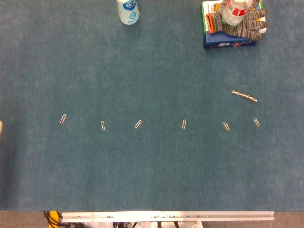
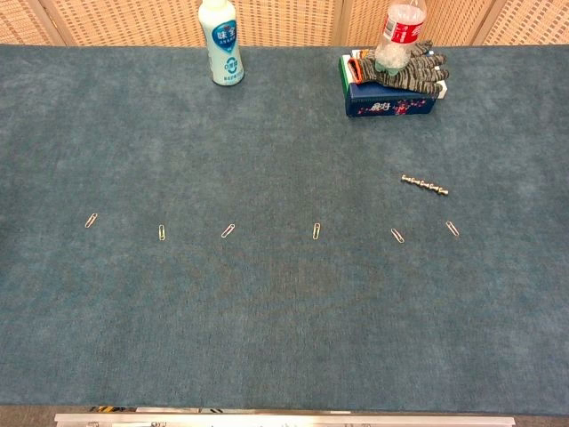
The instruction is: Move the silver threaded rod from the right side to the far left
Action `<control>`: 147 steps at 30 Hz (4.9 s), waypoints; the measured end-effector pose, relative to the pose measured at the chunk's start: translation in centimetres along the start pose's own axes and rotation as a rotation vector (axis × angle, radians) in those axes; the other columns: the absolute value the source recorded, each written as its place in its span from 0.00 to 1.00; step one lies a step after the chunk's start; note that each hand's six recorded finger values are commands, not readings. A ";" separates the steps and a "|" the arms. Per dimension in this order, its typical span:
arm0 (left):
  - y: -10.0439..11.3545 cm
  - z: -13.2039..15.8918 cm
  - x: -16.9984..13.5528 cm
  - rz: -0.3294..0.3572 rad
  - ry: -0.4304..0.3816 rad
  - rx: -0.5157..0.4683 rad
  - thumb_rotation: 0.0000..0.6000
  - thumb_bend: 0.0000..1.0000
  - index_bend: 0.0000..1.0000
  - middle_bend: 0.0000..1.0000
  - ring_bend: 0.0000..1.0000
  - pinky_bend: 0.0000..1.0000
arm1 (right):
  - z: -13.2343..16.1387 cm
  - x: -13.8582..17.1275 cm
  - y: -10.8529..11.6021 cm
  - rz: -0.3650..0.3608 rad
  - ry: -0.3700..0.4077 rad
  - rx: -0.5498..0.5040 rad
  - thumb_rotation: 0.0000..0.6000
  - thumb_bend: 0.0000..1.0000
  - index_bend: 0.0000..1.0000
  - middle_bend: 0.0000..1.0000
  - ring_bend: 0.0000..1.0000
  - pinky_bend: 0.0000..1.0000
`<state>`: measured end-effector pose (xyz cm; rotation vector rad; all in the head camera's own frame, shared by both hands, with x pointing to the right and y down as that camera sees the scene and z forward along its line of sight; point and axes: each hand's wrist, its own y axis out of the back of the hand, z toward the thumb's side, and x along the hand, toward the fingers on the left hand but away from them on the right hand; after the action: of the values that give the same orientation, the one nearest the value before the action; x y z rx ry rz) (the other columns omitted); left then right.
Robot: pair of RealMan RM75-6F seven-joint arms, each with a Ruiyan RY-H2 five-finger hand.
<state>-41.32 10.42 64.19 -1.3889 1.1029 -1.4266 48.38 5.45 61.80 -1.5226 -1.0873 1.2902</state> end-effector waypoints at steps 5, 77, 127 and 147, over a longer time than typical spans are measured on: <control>0.0 -0.1 -0.2 -0.004 0.007 0.001 1.00 0.45 0.49 0.43 0.26 0.24 | 0.3 0.0 -0.2 0.010 0.012 -0.010 1.00 0.69 0.45 0.33 0.13 0.23; 2.1 -0.2 -1.5 -0.026 -0.024 -0.105 1.00 0.45 0.49 0.43 0.27 0.25 | 8.8 -5.6 -12.4 0.217 -0.224 0.165 1.00 0.27 0.36 0.05 0.00 0.05; 2.5 -0.2 -2.0 -0.034 -0.029 -0.126 1.00 0.45 0.49 0.43 0.27 0.27 | 12.6 -7.4 -15.4 0.219 -0.188 0.260 1.00 0.19 0.17 0.05 0.00 0.04; 2.4 -0.4 -2.0 -0.040 -0.022 -0.124 1.00 0.45 0.49 0.43 0.27 0.28 | 13.4 -8.7 -15.4 0.212 -0.176 0.277 1.00 0.18 0.17 0.05 0.00 0.04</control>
<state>-41.70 11.69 61.32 -1.5178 1.1724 -1.3877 32.86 2.10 77.33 -1.3603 -0.8268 1.6725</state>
